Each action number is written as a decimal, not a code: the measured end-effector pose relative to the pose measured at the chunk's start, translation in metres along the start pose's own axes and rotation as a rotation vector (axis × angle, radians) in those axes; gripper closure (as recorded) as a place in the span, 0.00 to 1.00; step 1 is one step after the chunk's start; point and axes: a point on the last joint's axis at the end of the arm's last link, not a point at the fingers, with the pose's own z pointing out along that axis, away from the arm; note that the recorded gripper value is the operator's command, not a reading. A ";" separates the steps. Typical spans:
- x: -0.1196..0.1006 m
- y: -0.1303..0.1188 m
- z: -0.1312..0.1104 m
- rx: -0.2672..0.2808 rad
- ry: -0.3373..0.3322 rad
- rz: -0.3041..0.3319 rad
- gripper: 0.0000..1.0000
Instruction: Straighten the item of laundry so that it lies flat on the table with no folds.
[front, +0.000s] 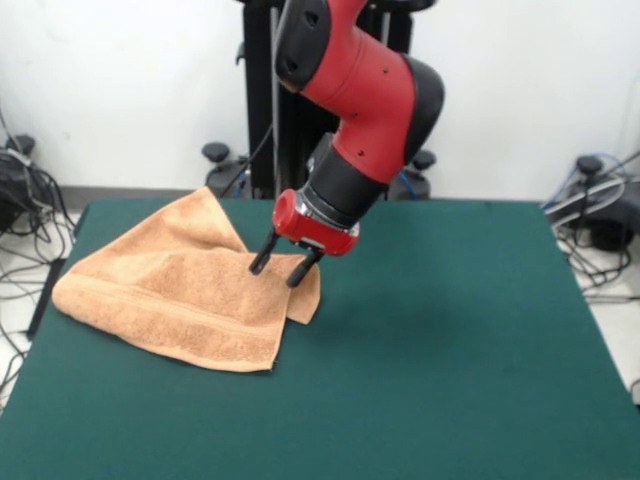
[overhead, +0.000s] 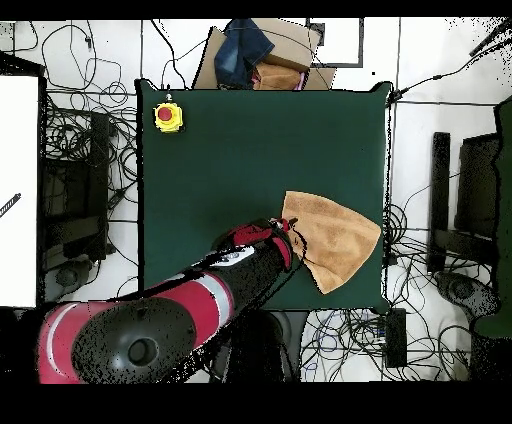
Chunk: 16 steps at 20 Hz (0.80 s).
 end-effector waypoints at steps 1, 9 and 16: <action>0.001 0.000 0.000 0.000 0.002 0.002 0.00; 0.006 0.008 0.001 0.000 0.018 0.024 0.00; 0.005 0.020 0.000 0.002 0.016 0.030 0.00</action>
